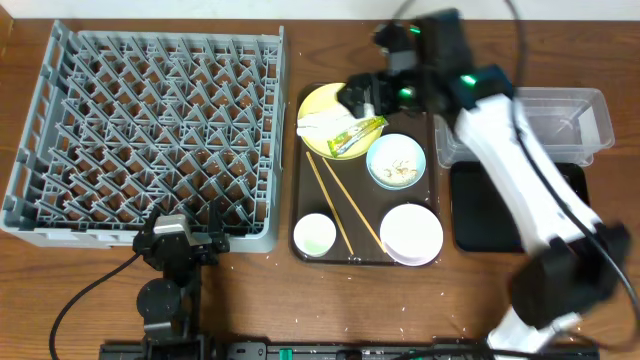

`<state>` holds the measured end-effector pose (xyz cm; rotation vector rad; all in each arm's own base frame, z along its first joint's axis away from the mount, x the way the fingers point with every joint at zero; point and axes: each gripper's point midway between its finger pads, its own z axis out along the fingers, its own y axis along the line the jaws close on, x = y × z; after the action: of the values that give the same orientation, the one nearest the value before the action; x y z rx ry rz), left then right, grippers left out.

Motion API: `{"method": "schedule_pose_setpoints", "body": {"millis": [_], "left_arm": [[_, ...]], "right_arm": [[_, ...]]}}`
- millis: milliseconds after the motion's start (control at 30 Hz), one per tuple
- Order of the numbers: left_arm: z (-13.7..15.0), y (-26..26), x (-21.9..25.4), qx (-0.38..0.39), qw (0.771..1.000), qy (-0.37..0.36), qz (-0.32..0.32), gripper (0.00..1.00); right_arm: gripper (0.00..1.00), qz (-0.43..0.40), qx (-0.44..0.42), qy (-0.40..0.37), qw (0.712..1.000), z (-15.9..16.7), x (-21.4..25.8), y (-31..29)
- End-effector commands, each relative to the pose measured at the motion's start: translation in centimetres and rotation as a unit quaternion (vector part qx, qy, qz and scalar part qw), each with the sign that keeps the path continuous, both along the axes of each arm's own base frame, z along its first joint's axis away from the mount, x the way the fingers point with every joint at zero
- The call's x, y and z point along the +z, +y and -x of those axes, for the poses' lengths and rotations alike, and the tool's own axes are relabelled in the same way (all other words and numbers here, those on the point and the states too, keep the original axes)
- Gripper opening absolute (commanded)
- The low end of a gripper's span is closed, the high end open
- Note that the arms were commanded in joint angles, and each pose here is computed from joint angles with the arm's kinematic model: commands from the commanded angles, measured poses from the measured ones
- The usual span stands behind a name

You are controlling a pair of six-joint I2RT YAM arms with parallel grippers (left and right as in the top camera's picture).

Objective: Sort waste into correct bins and load items into the dishwasher
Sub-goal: 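Reach right gripper to yellow plate and grasp napkin and wrapper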

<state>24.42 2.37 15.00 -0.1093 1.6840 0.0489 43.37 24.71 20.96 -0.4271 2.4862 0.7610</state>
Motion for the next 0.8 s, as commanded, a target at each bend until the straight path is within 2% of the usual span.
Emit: {"method": "schedule_pose_setpoints", "body": {"millis": [0,100,267,467,533,567,633,767], "left_arm": [[0.1,-0.1,-1.6,-0.003,1.000,0.025,-0.005,0.94],[0.1,-0.1,-1.6,-0.003,1.000,0.025,-0.005,0.94],[0.1,-0.1,-1.6,-0.003,1.000,0.025,-0.005,0.94],[0.1,-0.1,-1.6,-0.003,1.000,0.025,-0.005,0.94],[0.1,-0.1,-1.6,-0.003,1.000,0.025,-0.005,0.94],[0.1,-0.1,-1.6,-0.003,1.000,0.025,-0.005,0.94],[0.1,-0.1,-1.6,-0.003,1.000,0.025,-0.005,0.94],[0.1,-0.1,-1.6,-0.003,1.000,0.025,-0.005,0.94]], "right_arm": [[0.99,0.044,0.025,0.004,0.999,-1.3,-2.0,2.3],[0.99,0.053,0.040,0.025,0.997,-1.9,-4.2,4.2],[0.99,0.044,0.048,0.005,0.998,-3.7,-6.5,6.1],[0.98,0.055,0.039,0.015,0.998,-3.9,-8.1,6.2],[0.97,0.076,-0.062,0.042,0.994,-4.9,-8.8,4.5],[0.96,0.092,-0.156,0.067,0.981,-5.3,-9.4,2.7],[0.94,0.108,-0.249,0.088,0.959,-5.3,-10.0,0.9],[0.92,0.127,-0.379,0.081,0.913,-5.2,-10.8,-1.2]]}}
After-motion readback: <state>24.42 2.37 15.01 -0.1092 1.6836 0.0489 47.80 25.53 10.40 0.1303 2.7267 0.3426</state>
